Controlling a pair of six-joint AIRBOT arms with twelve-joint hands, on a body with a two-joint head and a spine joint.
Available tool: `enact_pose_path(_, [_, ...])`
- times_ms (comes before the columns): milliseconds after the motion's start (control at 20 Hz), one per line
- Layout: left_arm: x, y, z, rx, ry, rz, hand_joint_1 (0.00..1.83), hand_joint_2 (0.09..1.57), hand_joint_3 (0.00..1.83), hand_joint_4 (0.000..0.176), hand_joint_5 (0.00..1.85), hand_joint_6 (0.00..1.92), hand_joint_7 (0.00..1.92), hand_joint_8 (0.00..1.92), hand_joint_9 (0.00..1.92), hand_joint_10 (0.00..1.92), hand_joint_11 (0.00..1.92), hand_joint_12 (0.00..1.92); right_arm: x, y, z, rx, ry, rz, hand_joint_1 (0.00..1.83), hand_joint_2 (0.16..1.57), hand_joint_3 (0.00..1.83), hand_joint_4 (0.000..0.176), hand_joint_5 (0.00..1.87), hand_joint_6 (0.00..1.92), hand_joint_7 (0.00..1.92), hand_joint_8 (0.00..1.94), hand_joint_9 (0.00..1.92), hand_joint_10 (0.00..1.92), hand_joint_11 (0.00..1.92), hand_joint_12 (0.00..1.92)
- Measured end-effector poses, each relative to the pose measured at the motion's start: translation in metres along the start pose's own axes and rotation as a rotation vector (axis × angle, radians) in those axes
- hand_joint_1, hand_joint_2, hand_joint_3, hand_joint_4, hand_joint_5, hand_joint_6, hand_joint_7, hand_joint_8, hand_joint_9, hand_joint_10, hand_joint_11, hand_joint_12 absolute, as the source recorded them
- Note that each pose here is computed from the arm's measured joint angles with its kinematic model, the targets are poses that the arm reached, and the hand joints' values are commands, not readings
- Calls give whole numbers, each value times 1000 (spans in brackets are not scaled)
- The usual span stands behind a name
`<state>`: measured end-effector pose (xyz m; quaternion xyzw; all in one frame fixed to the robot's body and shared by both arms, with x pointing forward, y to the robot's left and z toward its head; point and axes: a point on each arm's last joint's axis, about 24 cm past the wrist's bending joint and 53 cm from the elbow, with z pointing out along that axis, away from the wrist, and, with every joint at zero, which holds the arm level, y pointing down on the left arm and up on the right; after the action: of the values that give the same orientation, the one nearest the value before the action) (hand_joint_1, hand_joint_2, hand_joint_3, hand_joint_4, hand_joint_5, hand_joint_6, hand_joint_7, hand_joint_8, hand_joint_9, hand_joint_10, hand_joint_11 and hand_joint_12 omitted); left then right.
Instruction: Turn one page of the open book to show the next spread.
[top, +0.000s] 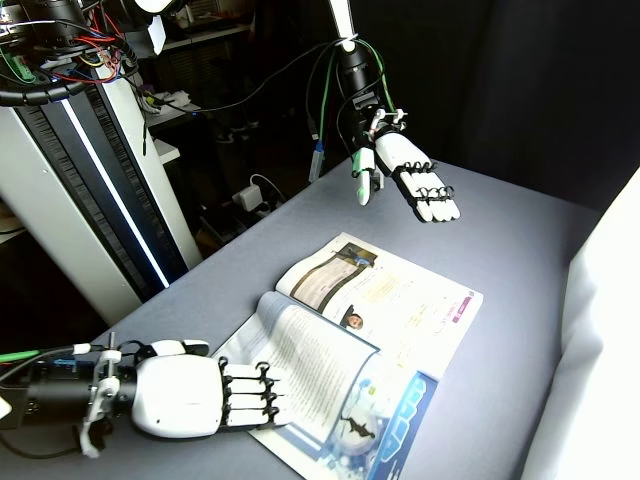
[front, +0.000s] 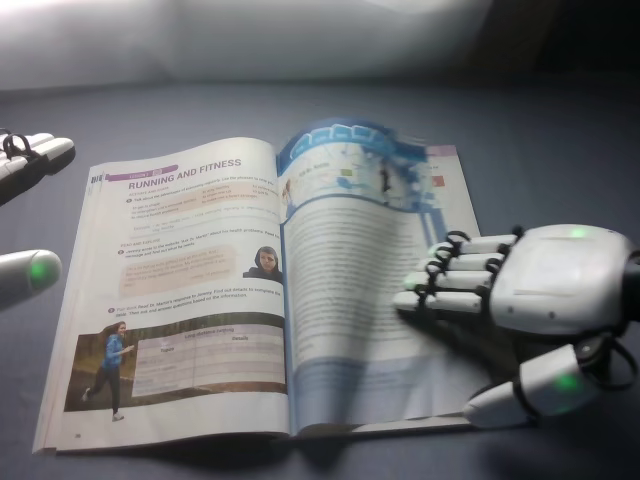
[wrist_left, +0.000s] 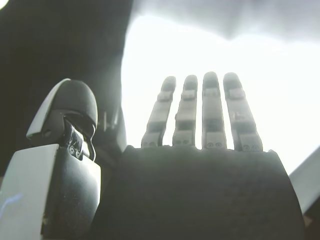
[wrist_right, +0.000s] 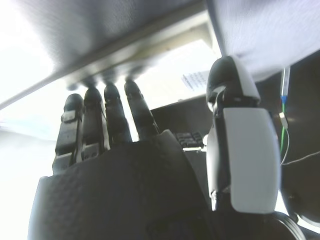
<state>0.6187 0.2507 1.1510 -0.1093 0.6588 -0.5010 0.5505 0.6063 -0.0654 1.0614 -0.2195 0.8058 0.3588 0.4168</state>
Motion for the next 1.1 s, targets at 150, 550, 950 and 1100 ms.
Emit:
enact_pose_path(150, [1,12,-9,-47,-4,-6,0,1330,0,0,0,0,0,0,0,0,0,0,-7,12,14,-41,-20,-4,0,1119,0,0,0,0,0,0,0,0,0,0])
enact_pose_path(550, [5,33,-30,-127,-12,-24,14,1570,156,0,58,8,4,1,0,0,0,0,-37,59,47,-170,-91,-49,0,1154,0,0,0,0,0,0,0,0,0,0])
enact_pose_path(950, [14,50,-40,-173,-26,-63,0,1571,64,0,22,6,16,5,0,0,0,0,-74,124,73,-357,-191,-65,0,1157,0,0,0,0,0,0,0,0,0,0])
enact_pose_path(1100, [20,53,-40,-179,-19,-75,486,1571,147,0,106,7,6,0,6,1,2,2,-85,150,77,-430,-226,-55,0,1130,0,0,0,0,0,0,0,0,0,0])
